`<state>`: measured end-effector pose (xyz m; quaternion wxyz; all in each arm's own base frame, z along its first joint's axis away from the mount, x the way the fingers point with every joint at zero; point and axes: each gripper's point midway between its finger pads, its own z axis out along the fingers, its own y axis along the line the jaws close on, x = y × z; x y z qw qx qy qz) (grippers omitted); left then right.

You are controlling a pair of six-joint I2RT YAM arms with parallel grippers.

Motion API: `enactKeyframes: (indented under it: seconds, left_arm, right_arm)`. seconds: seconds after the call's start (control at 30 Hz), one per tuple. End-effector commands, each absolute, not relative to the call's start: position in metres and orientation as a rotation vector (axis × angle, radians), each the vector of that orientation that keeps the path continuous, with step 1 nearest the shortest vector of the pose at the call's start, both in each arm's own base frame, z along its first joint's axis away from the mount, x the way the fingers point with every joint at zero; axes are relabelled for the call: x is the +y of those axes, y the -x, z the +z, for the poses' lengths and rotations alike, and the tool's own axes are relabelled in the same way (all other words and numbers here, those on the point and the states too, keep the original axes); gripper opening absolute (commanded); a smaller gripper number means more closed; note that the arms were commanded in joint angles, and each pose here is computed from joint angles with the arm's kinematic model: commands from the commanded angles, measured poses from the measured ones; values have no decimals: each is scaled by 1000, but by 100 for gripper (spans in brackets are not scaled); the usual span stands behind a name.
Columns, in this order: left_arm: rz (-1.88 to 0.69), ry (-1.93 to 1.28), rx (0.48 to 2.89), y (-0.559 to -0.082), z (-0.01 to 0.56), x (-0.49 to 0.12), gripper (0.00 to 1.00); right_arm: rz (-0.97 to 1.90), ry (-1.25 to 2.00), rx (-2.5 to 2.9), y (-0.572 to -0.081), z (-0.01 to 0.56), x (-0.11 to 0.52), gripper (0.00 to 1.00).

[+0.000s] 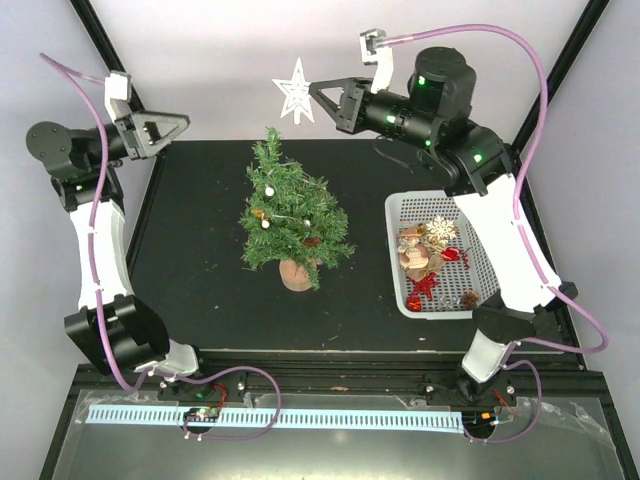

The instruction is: Decorate the small christmas tree

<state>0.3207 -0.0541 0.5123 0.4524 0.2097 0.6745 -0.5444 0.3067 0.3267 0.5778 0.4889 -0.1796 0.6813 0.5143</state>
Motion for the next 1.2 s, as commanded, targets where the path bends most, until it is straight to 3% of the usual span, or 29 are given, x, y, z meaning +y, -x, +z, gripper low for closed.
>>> enactKeyframes:
  seconds: [0.0, 0.07, 0.23, 0.4, 0.67, 0.9, 1.17]
  left_arm:
    - [-1305, -600, 1693, -307, 479, -52, 94]
    - [-1315, -587, 1699, -310, 461, -49, 99]
    - [-1355, -530, 1721, -327, 437, -41, 99]
    - [-1331, -450, 1668, -350, 486, -31, 99]
    - [-793, -260, 1612, -360, 569, -3, 99]
    - [-232, -257, 1889, -389, 486, 14, 99]
    - [-121, -269, 2051, -384, 395, 21, 99]
  right_arm:
    - [1230, 408, 1590, -316, 591, 327, 1]
    - [1250, 415, 1578, -318, 593, 332, 1]
    - [1263, 431, 1562, -320, 594, 337, 1]
    - [1320, 470, 1564, -309, 588, 339, 1]
    - [1334, 448, 1599, -306, 574, 336, 1]
    - [1264, 417, 1593, -315, 584, 334, 1]
    - [1173, 498, 1551, -310, 589, 353, 1]
